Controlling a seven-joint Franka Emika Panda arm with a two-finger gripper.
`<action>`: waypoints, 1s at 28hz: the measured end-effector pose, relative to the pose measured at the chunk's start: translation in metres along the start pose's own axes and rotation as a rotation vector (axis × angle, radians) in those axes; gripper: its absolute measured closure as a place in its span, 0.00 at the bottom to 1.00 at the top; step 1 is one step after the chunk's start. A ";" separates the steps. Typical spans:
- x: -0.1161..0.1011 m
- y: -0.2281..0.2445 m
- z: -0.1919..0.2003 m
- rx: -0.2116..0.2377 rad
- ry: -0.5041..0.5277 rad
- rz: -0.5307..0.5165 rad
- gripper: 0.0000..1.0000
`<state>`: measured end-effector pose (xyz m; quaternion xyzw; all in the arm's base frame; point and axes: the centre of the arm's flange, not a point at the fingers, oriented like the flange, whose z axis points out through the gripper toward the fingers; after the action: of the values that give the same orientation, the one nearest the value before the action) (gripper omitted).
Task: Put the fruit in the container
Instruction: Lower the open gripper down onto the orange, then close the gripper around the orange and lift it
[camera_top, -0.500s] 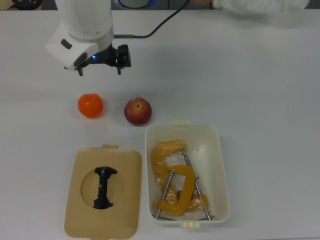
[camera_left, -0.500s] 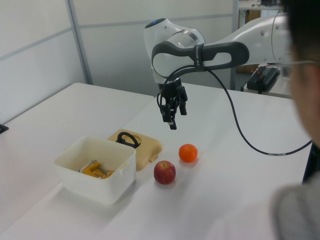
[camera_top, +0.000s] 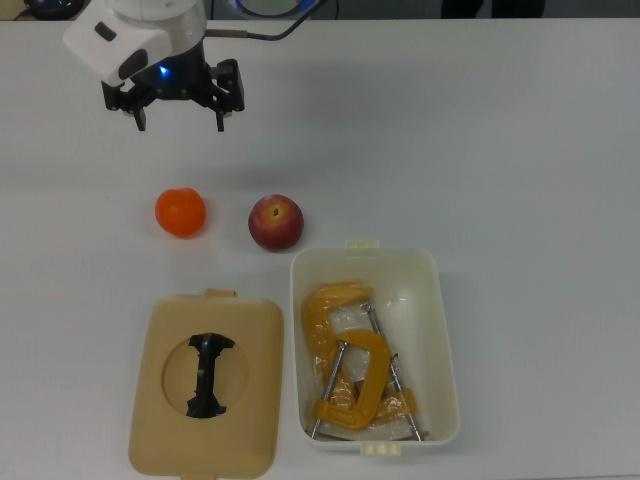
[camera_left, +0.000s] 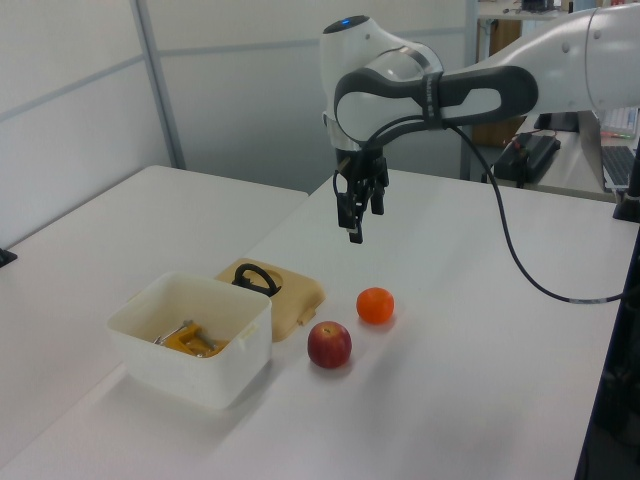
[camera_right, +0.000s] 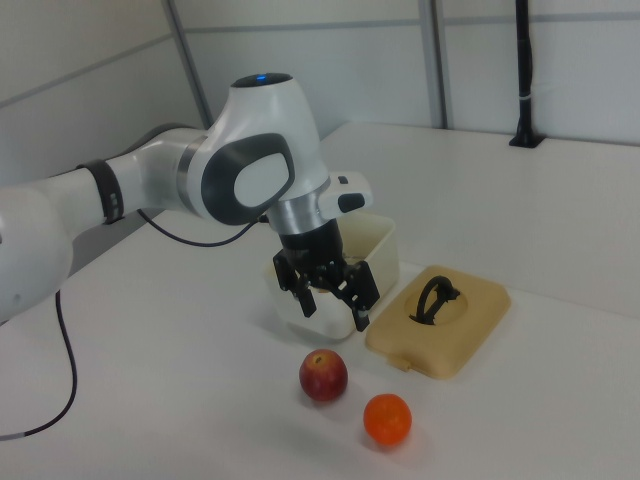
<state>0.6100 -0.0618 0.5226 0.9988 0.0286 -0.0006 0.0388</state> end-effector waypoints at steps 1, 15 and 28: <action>-0.002 0.000 0.002 0.000 0.001 -0.001 0.00; 0.005 0.016 0.097 -0.002 0.031 -0.005 0.00; 0.023 0.021 0.174 -0.020 0.004 -0.026 0.00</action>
<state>0.6341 -0.0946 0.3510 0.9980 0.0417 0.0013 0.0485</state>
